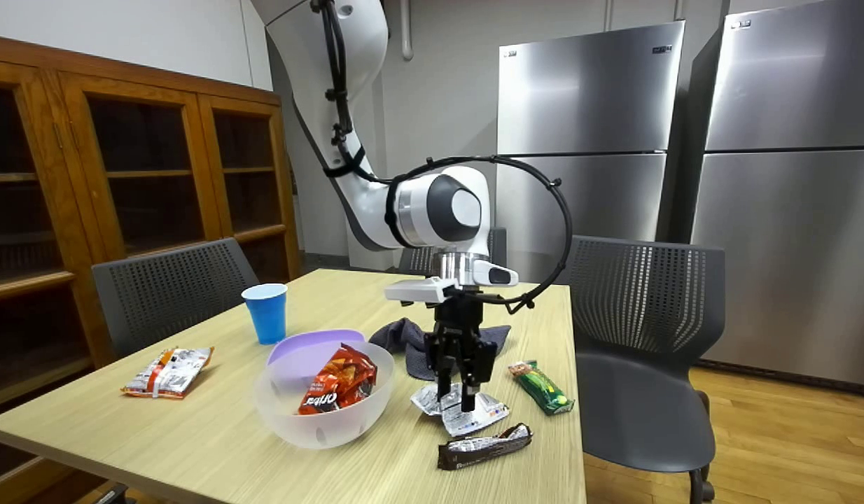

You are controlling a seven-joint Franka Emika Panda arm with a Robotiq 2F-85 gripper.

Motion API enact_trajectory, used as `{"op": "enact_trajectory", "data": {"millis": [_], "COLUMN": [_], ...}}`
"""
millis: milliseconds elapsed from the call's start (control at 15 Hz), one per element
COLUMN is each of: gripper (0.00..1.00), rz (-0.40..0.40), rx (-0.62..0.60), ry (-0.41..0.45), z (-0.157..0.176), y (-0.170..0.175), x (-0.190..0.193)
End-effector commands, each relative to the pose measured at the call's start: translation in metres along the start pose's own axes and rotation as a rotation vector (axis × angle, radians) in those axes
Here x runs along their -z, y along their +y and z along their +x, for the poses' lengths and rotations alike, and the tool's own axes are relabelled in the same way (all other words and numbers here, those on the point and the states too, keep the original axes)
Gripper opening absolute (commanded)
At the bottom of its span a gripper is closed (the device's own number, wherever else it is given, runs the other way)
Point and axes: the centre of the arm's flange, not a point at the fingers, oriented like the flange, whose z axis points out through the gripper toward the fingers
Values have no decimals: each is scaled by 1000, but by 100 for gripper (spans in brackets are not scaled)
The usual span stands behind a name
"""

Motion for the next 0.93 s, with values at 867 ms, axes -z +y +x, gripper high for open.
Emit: {"op": "enact_trajectory", "data": {"millis": [867], "gripper": [0], "rz": [-66], "rx": [108], "ry": [62], "z": [-9], "y": [7], "x": [41]}}
